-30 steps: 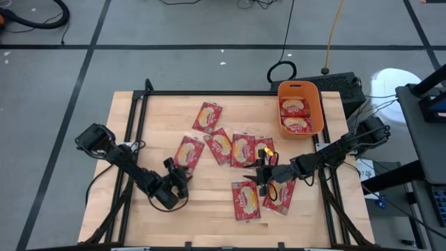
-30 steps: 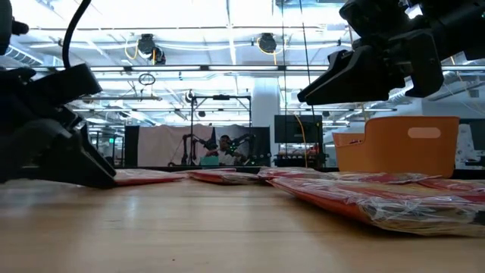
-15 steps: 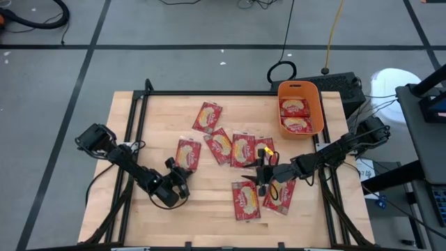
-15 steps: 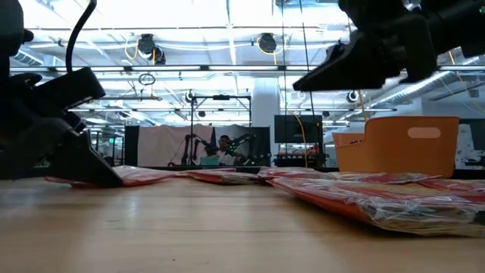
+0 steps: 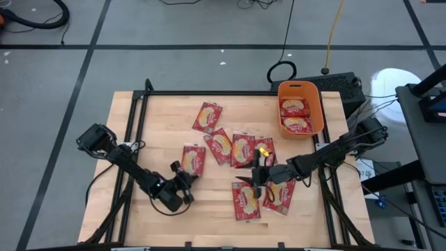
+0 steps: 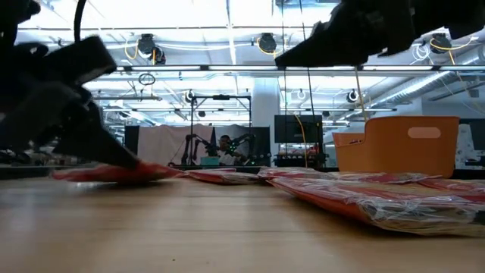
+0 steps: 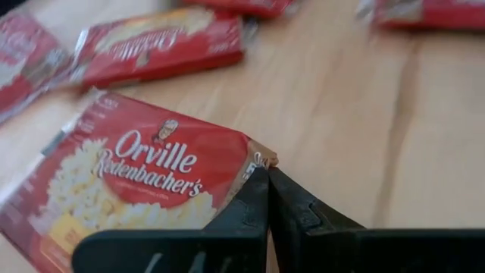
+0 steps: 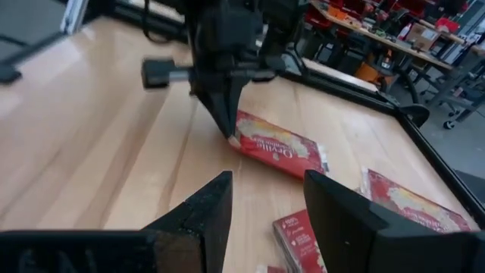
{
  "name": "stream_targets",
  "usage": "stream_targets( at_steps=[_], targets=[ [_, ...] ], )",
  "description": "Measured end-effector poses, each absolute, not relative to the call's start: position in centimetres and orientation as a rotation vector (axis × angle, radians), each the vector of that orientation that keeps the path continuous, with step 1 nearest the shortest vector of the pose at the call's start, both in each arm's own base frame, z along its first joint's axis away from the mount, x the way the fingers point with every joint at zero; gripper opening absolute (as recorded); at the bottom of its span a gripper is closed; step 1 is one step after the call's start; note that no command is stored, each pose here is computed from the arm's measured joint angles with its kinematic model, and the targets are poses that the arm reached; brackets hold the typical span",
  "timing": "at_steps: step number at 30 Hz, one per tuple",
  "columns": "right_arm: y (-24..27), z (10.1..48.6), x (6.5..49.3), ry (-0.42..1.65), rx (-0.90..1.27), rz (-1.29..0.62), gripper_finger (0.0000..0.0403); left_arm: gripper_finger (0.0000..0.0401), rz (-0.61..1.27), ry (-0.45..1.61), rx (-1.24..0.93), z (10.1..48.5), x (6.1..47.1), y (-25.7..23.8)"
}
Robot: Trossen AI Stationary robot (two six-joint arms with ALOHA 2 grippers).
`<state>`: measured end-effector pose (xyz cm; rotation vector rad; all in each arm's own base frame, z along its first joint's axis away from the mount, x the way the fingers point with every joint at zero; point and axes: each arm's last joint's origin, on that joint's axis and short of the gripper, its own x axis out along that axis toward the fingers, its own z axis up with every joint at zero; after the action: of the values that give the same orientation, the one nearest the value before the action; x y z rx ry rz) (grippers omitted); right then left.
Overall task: Sort popcorn bags into baskets
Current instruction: Put the red popcorn bag into the orange container
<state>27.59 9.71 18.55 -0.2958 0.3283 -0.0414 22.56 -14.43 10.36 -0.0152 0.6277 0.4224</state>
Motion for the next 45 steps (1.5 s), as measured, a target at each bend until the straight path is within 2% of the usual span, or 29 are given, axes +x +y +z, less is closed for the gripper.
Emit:
stream_targets(
  at_steps=[5,14,21,34,45],
  targets=[
    [10.6,17.4,29.7,0.368,-0.38,-0.024,0.0159,0.0003,0.37,0.597,0.029,11.9,23.8,-15.8],
    [13.3,13.7,36.3,0.502,-0.677,0.052,0.0197,0.0003,0.309,0.565,0.055,13.3,24.2,-17.5],
    [13.8,11.6,39.6,0.54,-0.953,-0.003,0.0204,0.0003,0.248,0.569,0.017,13.4,23.9,-18.3],
    [11.8,11.0,41.1,0.514,-0.983,0.082,0.0153,0.0003,0.168,0.502,0.025,14.1,24.1,-19.4],
    [11.9,10.9,41.1,0.511,-0.916,0.111,0.0057,0.0009,0.17,0.499,0.016,14.2,24.1,-19.4]
  ],
)
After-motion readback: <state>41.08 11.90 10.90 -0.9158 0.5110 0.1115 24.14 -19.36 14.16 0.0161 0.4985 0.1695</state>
